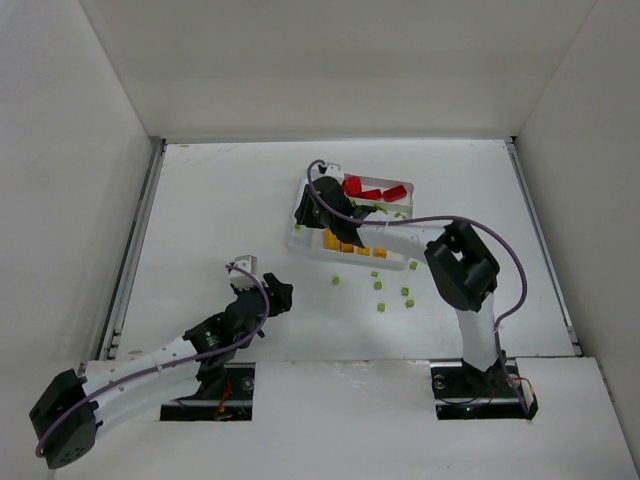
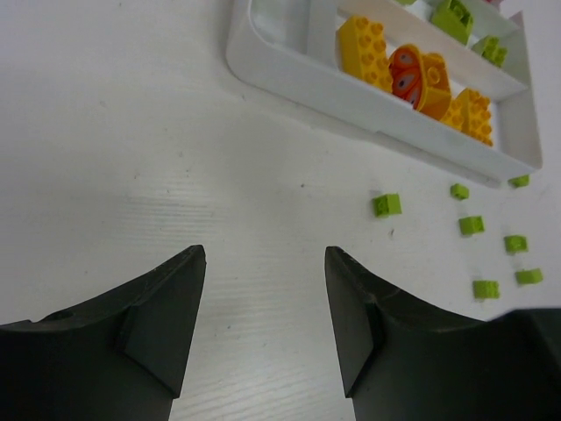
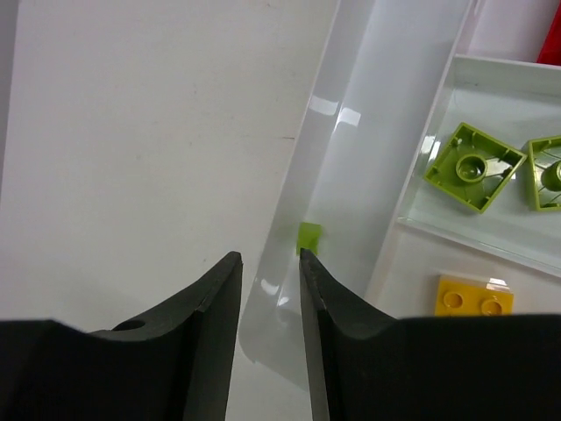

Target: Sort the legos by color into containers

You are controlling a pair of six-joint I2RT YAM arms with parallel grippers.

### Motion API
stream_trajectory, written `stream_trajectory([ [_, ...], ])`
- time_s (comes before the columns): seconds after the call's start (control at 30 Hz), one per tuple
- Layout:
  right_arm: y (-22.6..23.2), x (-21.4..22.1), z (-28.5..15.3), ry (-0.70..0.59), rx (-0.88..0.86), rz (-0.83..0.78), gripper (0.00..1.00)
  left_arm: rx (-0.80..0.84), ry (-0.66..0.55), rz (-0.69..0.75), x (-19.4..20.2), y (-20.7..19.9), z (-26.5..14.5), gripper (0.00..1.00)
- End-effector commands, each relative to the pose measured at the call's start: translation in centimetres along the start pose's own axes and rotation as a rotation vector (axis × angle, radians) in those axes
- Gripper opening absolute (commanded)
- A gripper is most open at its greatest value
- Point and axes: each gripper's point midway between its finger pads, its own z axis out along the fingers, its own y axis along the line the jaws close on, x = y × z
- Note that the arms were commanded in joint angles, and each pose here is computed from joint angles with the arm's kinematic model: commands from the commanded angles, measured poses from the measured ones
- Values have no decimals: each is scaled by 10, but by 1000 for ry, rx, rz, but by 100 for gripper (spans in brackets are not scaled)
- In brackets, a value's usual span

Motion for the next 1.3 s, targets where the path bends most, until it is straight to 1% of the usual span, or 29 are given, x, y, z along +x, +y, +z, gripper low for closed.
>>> stream_trajectory([
  [0.0, 24, -33, -20, -97, -34, -6, 39, 20, 5, -18, -2, -16, 1, 54],
  [0.13, 15, -36, -43, -113, -36, -3, 38, 38, 15, -6, 0, -29, 8, 54],
  [0.27, -16, -39, -79, -165, -13, 11, 28, 58, 42, 46, 5, -49, 17, 53],
  [0.33, -40, -36, -99, -188, 15, 29, 26, 76, 60, 78, 10, -64, 24, 53],
  [0.47, -92, -16, -132, -198, 85, 63, 26, 121, 122, 146, 27, -96, 41, 53],
  [0.57, -117, -2, -150, -198, 108, 77, 28, 115, 145, 204, 40, -109, 54, 50],
  [0.8, -136, 11, -174, -210, 95, 99, 31, 54, 153, 289, 53, -113, 81, 43],
  [1.0, -137, 16, -174, -204, 64, 108, 31, 37, 192, 323, 70, -118, 99, 34],
  [1.07, -135, 16, -173, -202, 51, 109, 31, 25, 205, 335, 77, -116, 104, 30],
  [1.2, -136, 19, -173, -199, 47, 109, 31, 11, 202, 345, 78, -116, 107, 15],
  [1.27, -139, 19, -174, -201, 51, 106, 31, 16, 180, 341, 70, -121, 104, 11],
])
